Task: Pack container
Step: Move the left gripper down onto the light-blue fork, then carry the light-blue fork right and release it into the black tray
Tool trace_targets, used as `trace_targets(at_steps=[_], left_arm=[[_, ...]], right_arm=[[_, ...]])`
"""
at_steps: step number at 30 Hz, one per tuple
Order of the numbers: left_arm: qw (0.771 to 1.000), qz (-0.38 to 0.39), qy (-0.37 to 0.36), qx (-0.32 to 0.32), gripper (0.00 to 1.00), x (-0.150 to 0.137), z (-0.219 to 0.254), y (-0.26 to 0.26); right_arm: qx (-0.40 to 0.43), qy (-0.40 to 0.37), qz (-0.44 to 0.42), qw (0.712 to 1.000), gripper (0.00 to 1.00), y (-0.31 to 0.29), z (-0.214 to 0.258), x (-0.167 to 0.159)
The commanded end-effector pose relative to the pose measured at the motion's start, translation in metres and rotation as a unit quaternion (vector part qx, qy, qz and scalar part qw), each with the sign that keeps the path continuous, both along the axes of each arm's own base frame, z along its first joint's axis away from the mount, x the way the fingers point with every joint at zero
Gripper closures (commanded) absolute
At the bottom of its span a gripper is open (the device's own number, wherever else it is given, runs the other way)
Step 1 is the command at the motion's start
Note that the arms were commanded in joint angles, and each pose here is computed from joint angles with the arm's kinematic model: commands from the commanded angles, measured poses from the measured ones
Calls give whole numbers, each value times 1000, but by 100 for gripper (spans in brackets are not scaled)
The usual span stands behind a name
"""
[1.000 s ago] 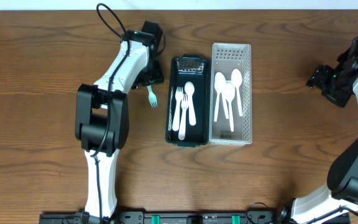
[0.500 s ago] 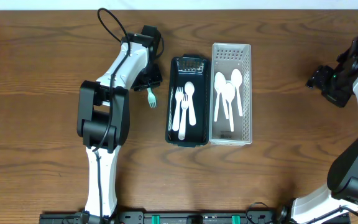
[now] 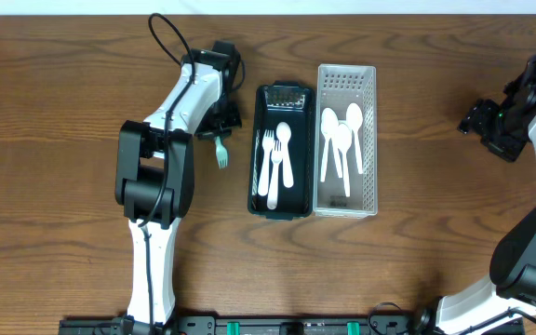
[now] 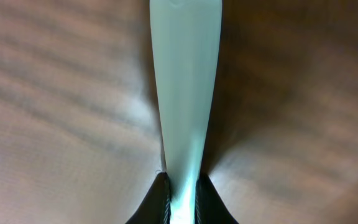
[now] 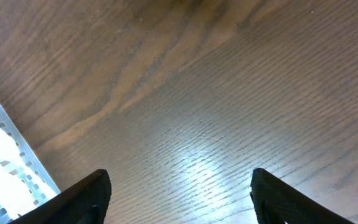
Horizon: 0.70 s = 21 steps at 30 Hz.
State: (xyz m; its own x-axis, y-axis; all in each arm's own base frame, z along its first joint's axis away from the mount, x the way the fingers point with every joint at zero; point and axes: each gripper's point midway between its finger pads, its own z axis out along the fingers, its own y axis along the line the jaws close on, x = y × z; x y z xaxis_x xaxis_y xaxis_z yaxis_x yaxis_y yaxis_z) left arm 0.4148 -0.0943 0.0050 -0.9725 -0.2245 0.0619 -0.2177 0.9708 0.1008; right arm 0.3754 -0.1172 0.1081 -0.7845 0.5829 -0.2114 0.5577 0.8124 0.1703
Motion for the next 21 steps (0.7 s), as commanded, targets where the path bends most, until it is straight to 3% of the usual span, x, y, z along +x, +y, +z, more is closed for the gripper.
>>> trace_targets(at_steps=[1,8,11,15,21], left_arm=[[998,-33,-57,-15,94,17,58,0],[977,-115,-169,-57,94,-4,175,-44],[967,-151,-193,-70,94,-19,198,-73],[960,-199,-181,-77,94,-38,190,-112],[967,-222,-111,-58,94,-58,126,-138]], right_arm=[[4,9,-5,1000,25,-1,-6,-3],[4,7,-5,1000,25,-1,-5,-2],[4,7,-5,1000,25,-1,-5,-2],[3,6,-5,1000,26,-1,-5,-1],[4,8,-5,1000,25,-1,-5,-2]])
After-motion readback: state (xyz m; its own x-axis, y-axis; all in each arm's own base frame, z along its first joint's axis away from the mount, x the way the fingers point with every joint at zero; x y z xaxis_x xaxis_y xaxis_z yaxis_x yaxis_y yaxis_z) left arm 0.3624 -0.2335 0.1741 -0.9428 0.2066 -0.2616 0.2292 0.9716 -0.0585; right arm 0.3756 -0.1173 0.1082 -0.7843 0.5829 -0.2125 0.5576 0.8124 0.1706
